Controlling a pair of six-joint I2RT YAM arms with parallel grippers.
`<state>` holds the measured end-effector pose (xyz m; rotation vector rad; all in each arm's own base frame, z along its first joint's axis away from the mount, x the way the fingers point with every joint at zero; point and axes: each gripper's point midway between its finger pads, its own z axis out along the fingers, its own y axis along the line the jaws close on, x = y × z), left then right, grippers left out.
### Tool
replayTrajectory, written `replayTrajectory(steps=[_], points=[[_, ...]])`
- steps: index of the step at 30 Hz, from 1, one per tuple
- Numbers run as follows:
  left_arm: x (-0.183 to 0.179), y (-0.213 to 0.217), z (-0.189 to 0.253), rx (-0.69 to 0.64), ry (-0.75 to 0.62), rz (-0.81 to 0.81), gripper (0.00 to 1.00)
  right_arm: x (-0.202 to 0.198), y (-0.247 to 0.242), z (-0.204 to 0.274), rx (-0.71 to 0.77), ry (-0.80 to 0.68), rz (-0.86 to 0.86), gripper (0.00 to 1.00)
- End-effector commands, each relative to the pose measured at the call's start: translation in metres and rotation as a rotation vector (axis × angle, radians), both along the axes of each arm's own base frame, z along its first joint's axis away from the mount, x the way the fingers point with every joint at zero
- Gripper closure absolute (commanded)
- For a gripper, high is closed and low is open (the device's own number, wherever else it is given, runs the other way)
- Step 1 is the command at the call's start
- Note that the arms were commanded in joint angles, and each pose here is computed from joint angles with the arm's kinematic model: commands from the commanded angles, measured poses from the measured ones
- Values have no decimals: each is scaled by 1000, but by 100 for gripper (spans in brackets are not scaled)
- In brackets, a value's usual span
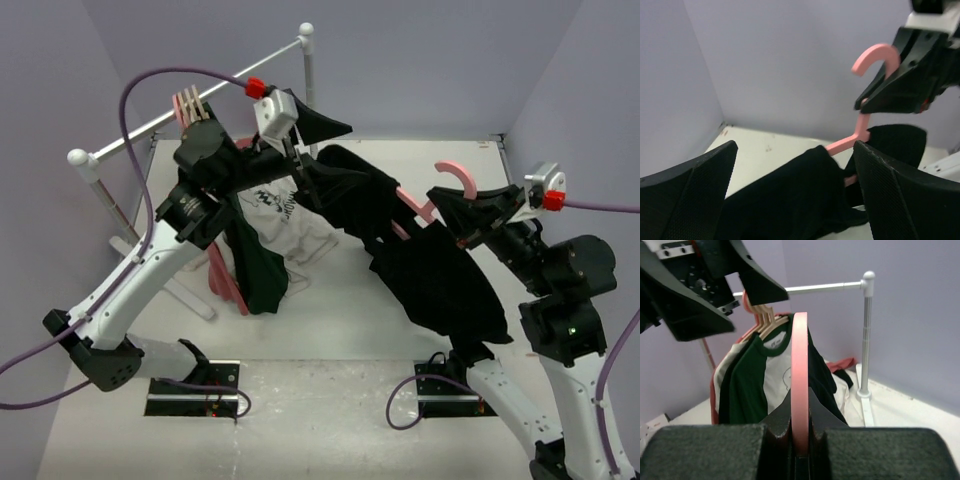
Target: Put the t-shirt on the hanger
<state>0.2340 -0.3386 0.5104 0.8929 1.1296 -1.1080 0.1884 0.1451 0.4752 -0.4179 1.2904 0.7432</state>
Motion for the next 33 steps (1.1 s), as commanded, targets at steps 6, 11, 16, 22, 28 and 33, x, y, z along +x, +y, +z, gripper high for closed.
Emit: replayTrajectory(steps=[6, 11, 16, 22, 28, 33], points=[[-74, -17, 12, -162, 112, -232, 1, 13, -18, 79, 213, -218, -125, 100], [-54, -36, -42, -107, 211, -98, 0, 18, -19, 110, 162, -155, -151, 100], [3, -17, -26, -139, 243, 238, 0, 35, -11, 96, 74, -19, -151, 100], [68, 13, -40, -116, 305, 487, 0, 20, -10, 76, 35, 33, -118, 100], [107, 31, -73, -29, 263, 501, 0, -1, -20, 85, 39, 40, -129, 100], [101, 20, -94, 73, 154, 254, 22, -18, -24, 91, 35, 43, -116, 100]])
